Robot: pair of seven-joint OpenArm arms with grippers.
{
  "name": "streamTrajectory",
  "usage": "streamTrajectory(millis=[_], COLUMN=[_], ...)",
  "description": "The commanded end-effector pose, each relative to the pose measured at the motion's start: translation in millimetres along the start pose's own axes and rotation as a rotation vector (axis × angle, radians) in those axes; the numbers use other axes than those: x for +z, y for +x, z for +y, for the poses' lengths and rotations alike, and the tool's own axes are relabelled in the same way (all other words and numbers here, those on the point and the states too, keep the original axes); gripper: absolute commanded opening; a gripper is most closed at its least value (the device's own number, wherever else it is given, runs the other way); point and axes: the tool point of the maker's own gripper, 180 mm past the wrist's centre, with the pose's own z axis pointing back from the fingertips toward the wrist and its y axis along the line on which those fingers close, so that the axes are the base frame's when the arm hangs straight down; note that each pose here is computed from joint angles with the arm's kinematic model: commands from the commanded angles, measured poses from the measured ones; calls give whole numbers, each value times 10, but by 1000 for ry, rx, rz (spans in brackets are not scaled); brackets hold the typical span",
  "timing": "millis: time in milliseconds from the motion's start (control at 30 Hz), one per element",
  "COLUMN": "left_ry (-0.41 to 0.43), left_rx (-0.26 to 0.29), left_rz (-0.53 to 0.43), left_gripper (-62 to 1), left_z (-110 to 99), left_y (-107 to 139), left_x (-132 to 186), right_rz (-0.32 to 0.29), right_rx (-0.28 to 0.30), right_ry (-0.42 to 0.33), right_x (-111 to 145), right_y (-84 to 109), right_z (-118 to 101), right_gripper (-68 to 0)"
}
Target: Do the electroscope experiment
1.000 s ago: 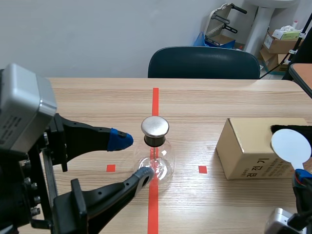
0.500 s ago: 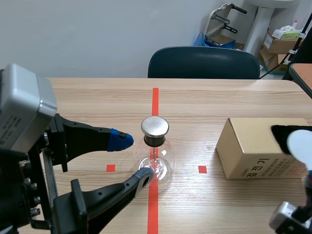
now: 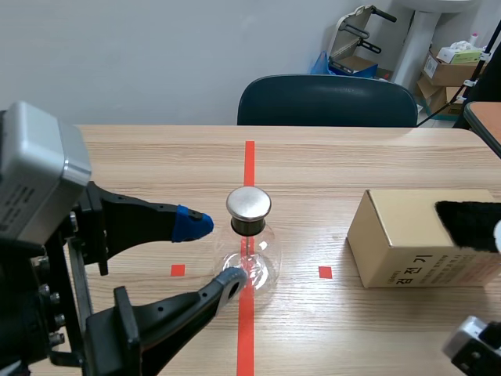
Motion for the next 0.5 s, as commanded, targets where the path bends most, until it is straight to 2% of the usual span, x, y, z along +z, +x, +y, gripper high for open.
streamTrajectory(millis=[0, 67, 133, 200, 267, 333, 400, 467], left_ry=[-8, -5, -4, -4, -4, -4, -4, -4], left_rx=[9, 9, 9, 9, 9, 9, 9, 9], left_rz=[-41, -41, -41, -41, -41, -41, -41, -42], left_gripper=[-268, -268, -268, -268, -268, -268, -268, -268], left_z=[-44, -38, -37, -37, -37, -37, -37, -37], left_y=[128, 128, 128, 128, 128, 128, 128, 129], left_x=[-18, -18, -18, -18, -18, -18, -18, -18], right_rz=[-93, -190, -231, -192, -81, -15, -43, -148], right_rx=[20, 14, 9, 2, 2, 10, 21, 24], right_ry=[2, 3, -2, -12, -19, -17, -15, -13], right_x=[20, 38, 43, 23, -12, -17, -19, -5], right_y=[140, 342, 443, 381, 180, 57, 98, 288], right_z=[-16, -11, -23, -58, -81, -79, -78, -73], right_gripper=[-665, -665, -665, -665, -665, -665, -665, -665])
